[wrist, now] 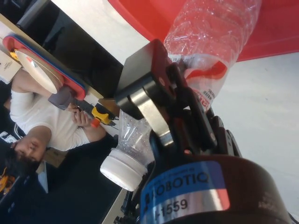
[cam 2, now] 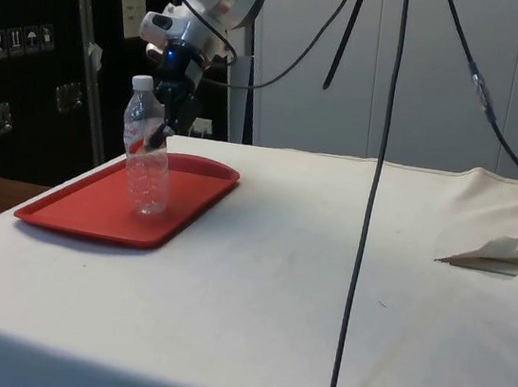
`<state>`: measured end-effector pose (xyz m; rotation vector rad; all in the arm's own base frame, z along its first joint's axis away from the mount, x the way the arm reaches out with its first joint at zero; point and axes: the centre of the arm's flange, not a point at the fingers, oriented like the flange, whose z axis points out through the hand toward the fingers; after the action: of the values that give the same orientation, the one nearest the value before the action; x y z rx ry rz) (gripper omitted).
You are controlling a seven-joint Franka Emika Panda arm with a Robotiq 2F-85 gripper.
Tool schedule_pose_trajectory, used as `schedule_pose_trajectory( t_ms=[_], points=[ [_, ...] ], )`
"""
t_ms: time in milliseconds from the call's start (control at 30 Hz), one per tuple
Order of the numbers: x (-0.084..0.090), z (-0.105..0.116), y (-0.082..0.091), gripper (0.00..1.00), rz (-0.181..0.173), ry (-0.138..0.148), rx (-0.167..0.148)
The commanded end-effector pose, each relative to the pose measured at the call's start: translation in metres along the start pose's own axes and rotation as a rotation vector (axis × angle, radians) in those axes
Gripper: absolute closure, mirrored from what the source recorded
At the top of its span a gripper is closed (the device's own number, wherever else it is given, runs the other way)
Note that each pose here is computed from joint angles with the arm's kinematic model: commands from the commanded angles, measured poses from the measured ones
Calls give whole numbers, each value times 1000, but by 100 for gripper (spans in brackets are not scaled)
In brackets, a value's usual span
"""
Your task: Place the bottle upright on the tray.
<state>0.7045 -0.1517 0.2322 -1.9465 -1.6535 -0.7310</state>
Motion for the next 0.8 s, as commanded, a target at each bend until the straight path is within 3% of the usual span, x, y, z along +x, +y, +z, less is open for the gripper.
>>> schedule_pose_trajectory(
  t_ms=[0,333,767],
  points=[
    [0,0,0,67,0,0,0],
    [-1,0,0,64,1,-2,2],
    [0,1,0,0,0,2,3]
  ],
)
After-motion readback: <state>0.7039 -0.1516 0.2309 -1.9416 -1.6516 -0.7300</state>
